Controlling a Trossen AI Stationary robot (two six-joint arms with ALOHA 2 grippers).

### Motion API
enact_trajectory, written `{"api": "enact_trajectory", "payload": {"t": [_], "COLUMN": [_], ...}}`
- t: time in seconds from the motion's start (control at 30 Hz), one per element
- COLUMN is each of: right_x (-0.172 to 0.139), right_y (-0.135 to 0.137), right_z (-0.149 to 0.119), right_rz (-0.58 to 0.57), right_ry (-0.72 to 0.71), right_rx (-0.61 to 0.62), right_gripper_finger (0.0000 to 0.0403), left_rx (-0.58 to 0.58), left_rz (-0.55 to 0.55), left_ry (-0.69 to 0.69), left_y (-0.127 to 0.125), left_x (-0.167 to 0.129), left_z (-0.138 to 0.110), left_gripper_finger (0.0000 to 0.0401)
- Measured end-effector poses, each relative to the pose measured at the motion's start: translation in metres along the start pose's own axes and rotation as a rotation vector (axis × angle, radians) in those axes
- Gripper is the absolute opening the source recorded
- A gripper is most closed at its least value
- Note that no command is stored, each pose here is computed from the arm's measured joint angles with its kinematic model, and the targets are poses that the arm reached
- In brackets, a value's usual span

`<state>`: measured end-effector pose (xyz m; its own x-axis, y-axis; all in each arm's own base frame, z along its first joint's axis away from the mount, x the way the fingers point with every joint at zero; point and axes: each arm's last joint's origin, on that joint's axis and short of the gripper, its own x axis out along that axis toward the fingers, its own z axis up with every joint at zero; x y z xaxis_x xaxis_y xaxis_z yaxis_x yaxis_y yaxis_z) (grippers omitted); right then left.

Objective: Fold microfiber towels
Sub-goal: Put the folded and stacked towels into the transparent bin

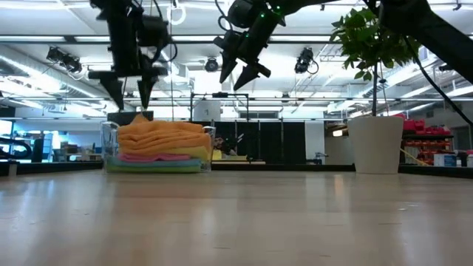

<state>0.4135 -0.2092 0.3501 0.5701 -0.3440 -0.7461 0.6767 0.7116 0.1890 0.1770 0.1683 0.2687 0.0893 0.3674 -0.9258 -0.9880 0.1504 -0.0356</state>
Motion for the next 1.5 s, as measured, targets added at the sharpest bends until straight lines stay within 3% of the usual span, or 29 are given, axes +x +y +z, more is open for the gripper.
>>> {"api": "enact_trajectory", "payload": {"t": [0.1, 0.2, 0.33, 0.43, 0.5, 0.6, 0.63, 0.67, 0.73, 0.9, 1.07, 1.27, 1.5], "right_x": [0.0, 0.0, 0.0, 0.004, 0.018, 0.051, 0.062, 0.07, 0.083, 0.096, 0.105, 0.134, 0.132], "right_y": [0.0, 0.0, 0.002, 0.012, 0.025, 0.045, 0.049, 0.054, 0.057, 0.057, 0.056, 0.053, 0.054], "right_z": [0.0, 0.0, -0.004, -0.009, -0.017, -0.04, -0.047, -0.053, -0.059, -0.062, -0.064, -0.081, -0.092], "right_rz": [0.001, 0.001, 0.026, 0.118, 0.235, 0.262, 0.259, 0.274, 0.299, 0.248, 0.203, 0.184, 0.15], "right_ry": [0.0, 0.0, 0.041, 0.063, 0.086, 0.111, 0.096, 0.071, 0.015, -0.133, -0.194, -0.104, 0.004], "right_rx": [-0.007, -0.013, -0.027, -0.085, -0.117, -0.14, -0.138, -0.13, -0.099, -0.071, -0.071, -0.065, -0.166], "right_gripper_finger": [0.0253, 0.0253, 0.0253, 0.0244, 0.0212, 0.012, 0.0082, 0.0045, 0.0015, 0.0005, 0.0003, 0.0002, 0.0001], "left_rx": [0.024, 0.072, 0.151, 0.181, 0.21, 0.228, 0.227, 0.232, 0.24, 0.261, 0.254, 0.236, 0.25], "left_rz": [0.01, -0.08, -0.111, -0.084, -0.054, -0.01, -0.004, 0.0, -0.001, -0.009, -0.028, -0.013, 0.012], "left_ry": [-0.04, -0.107, -0.078, -0.04, -0.015, -0.006, -0.017, -0.024, -0.031, -0.019, -0.003, -0.001, 0.034], "left_y": [-0.001, -0.01, -0.027, -0.032, -0.032, -0.029, -0.029, -0.029, -0.027, -0.021, -0.012, 0.001, 0.012], "left_x": [-0.021, -0.032, -0.008, 0.013, 0.024, 0.031, 0.031, 0.031, 0.031, 0.032, 0.034, 0.037, 0.049], "left_z": [0.01, 0.019, 0.013, 0.01, 0.009, 0.008, 0.008, 0.009, 0.011, 0.016, 0.022, 0.031, 0.038], "left_gripper_finger": [0.0315, 0.0304, 0.0258, 0.0191, 0.0131, 0.0035, 0.0018, 0.0014, 0.0018, 0.0007, 0.0007, 0.0006, 0.0006]}}
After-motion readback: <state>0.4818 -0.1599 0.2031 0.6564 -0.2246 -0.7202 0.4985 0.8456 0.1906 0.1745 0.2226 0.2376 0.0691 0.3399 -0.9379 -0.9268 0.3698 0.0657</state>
